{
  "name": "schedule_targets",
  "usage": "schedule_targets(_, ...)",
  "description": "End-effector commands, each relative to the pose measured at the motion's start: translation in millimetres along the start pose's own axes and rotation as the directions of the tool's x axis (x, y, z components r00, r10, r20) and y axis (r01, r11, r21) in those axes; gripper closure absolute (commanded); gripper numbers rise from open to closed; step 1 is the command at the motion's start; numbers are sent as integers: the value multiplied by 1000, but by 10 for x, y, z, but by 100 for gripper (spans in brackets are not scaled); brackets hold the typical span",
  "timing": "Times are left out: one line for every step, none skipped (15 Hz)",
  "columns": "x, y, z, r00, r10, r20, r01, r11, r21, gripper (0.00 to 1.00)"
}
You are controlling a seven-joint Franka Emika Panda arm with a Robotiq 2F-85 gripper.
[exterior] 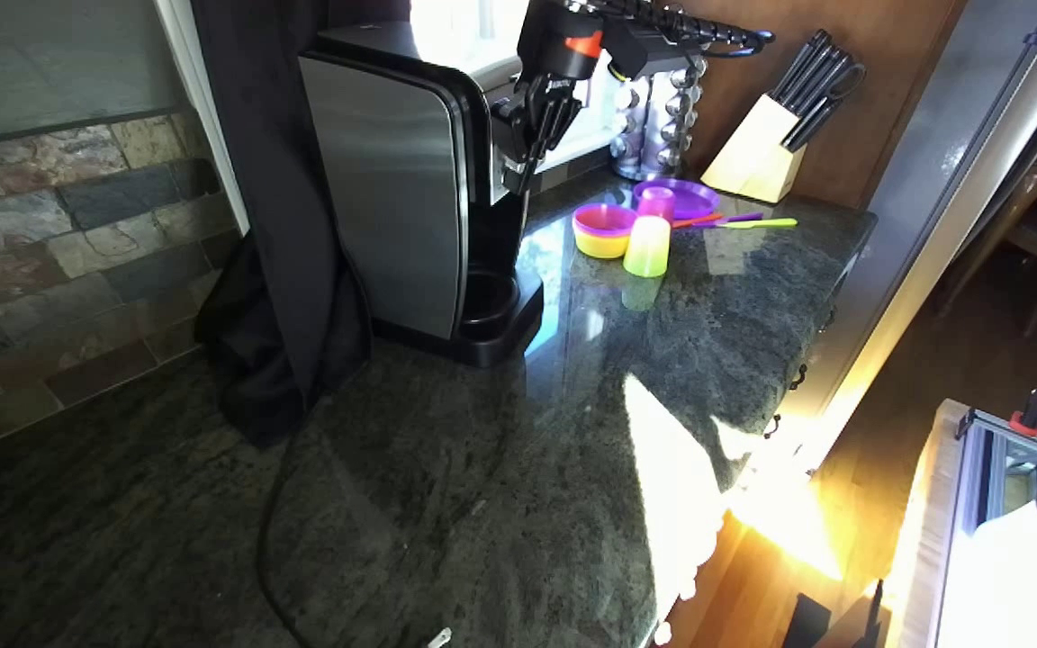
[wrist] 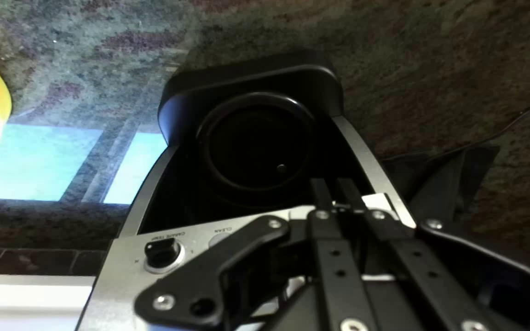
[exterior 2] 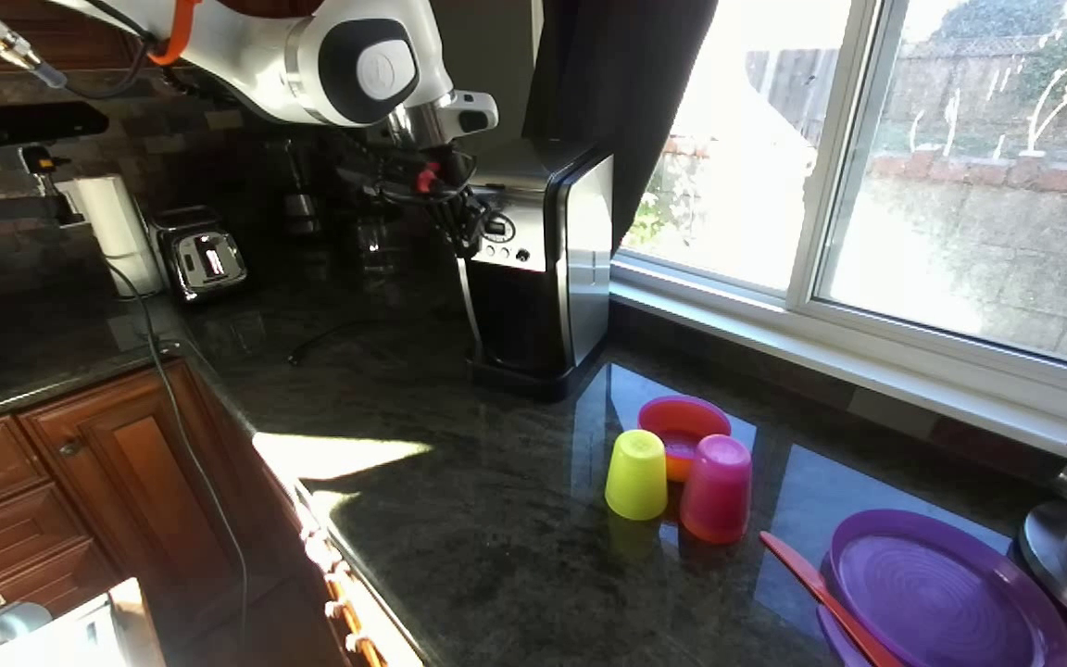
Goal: Turn the knob of the coffee maker on the left to the right
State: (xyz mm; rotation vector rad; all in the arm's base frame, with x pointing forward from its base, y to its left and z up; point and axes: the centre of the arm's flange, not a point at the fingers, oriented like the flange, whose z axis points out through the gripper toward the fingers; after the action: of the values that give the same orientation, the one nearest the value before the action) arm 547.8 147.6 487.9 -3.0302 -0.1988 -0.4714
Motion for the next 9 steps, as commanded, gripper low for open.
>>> schedule_targets(-57, 109, -221, 998, 50, -49, -46, 996, 80, 98)
schedule_targets(-58, 137, -214, 996, 73, -41, -69, 993, 98, 98)
schedule_targets(-62, 159, -210, 995, 88, -36, -83, 989, 121, 98)
schedule_targets(-58, 182, -210, 994, 105, -30, -100, 985, 139, 98)
schedule_targets(-63, 216, -204, 993, 115, -26, -109, 980, 168, 98)
schedule_targets(-62, 242, -207, 992, 126, -22, -119, 975, 189, 98)
schedule_targets(-69, 278, -204, 990, 139, -18, -131, 968, 216, 98)
schedule_targets(-72, 312, -200, 988, 151, -13, -144, 960, 239, 98)
schedule_targets(-72, 338, -194, 987, 163, -7, -156, 953, 258, 98)
